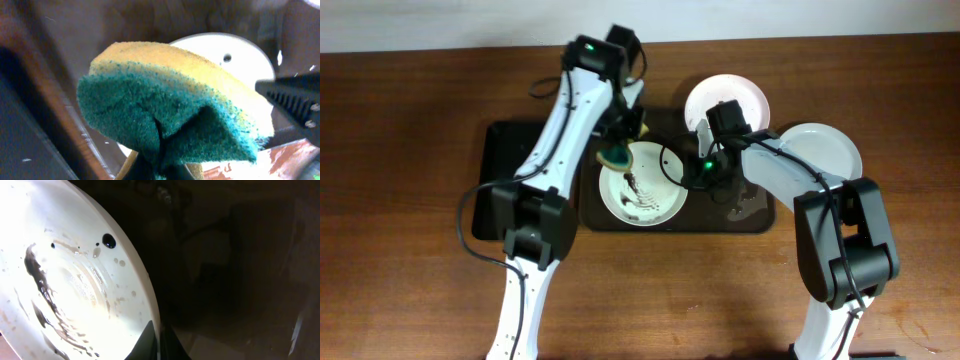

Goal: Clean dirty plates on tray and stack at the side
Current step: 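Scrub the held front plate with the sponge in the left gripper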

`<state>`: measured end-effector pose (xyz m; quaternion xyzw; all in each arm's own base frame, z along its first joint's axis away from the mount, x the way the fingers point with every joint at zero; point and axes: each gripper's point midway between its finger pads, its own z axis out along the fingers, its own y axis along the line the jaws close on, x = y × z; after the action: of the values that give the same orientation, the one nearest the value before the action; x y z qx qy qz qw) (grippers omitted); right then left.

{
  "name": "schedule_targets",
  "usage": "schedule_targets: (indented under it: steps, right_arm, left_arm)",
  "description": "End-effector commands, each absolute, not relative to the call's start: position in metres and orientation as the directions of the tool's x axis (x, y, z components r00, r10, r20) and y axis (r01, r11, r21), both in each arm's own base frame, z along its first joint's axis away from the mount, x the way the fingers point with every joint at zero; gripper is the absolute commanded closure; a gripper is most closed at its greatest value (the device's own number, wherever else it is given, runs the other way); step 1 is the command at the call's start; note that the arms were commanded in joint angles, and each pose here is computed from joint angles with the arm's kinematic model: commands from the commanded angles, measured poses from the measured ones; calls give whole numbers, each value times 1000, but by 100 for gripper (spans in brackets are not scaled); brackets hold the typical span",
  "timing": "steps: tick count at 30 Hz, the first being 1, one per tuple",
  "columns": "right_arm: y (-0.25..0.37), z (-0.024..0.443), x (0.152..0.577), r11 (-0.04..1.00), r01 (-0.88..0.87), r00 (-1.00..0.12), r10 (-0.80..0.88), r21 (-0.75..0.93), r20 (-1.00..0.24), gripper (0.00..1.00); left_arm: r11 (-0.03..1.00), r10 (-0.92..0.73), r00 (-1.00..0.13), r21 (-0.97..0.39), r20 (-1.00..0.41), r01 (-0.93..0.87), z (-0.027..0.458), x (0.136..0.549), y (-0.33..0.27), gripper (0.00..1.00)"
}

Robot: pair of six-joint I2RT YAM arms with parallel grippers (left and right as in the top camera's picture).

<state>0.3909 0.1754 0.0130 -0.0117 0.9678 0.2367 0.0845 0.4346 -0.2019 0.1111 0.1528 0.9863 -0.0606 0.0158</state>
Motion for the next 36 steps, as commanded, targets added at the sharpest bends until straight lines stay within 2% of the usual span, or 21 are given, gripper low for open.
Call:
schedule_targets:
  steps: [1,4,8,9,10,11,12,13,15,17,19,20,23,25,26,28,30,32,33,35,36]
  right_arm:
    - [180,12,391,875,-31,-988,45,483,-146,96]
    - [181,12,391,872,15,-989,86,489,-122,96]
    - [183,13,388,862,44,-990,105,505,-93,96]
    - [183,13,387,862,46,-991,105,504,-89,96]
    - [182,12,383,865,54,-992,104,499,-74,96]
    - [180,10,378,869,66,-993,104,490,-50,96]
    - [173,6,372,888,84,-993,110,452,-31,96]
    - [164,1,369,907,117,-991,135,404,-17,96]
    - [145,-7,365,923,230,-971,238,309,10,96]
    - [145,-10,366,895,255,-964,264,365,28,96]
    - [152,-10,368,858,189,-978,206,478,17,96]
    - [161,-8,367,814,136,-986,164,565,1,96]
    - [172,-2,366,774,47,-995,92,631,-39,96]
    - [174,0,367,765,38,-995,89,643,-47,96]
    - [176,1,367,758,34,-995,86,652,-47,96]
    - [177,1,367,756,34,-995,85,654,-46,96]
    - [177,1,367,756,35,-995,85,654,-46,96]
    - [177,1,367,756,35,-995,85,653,-46,96]
    - [177,1,367,757,35,-995,85,653,-46,96]
    - [177,1,367,756,35,-995,86,653,-46,96]
    - [176,1,367,757,35,-995,86,653,-46,96]
  left_arm:
    - [905,391,-917,-214,74,368,60,397,-237,100]
    - [878,412,-903,-318,124,357,24,370,-265,100]
    - [889,337,-941,-340,32,307,2,386,-293,100]
    - [909,315,-949,-290,4,300,-1,396,-288,100]
    - [958,230,-973,-170,-33,232,-6,411,-274,100]
    - [990,138,-980,54,-143,132,-6,438,-242,100]
    - [977,142,-971,184,-194,106,-2,449,-220,100]
    - [960,148,-965,266,-216,87,2,454,-205,100]
    - [947,120,-968,318,-219,46,5,454,-191,100]
    - [979,79,-986,199,-150,48,-3,446,-196,100]
    - [983,178,-983,-47,-46,180,-8,435,-219,100]
    - [948,271,-962,-164,-22,271,-6,427,-232,100]
    - [818,451,-892,-406,13,407,6,392,-266,100]
    - [788,490,-871,-438,22,433,9,378,-279,100]
    - [799,487,-873,-423,37,428,7,371,-287,100]
    - [920,315,-947,-263,59,290,-2,384,-279,100]
    - [958,180,-983,-221,-39,184,-4,414,-283,100]
    - [993,84,-986,-70,-145,94,-6,442,-260,100]
    - [995,82,-980,73,-179,69,-5,448,-234,100]
    - [965,99,-980,258,-172,53,0,444,-198,100]
    - [964,102,-984,258,-143,63,-1,438,-197,100]
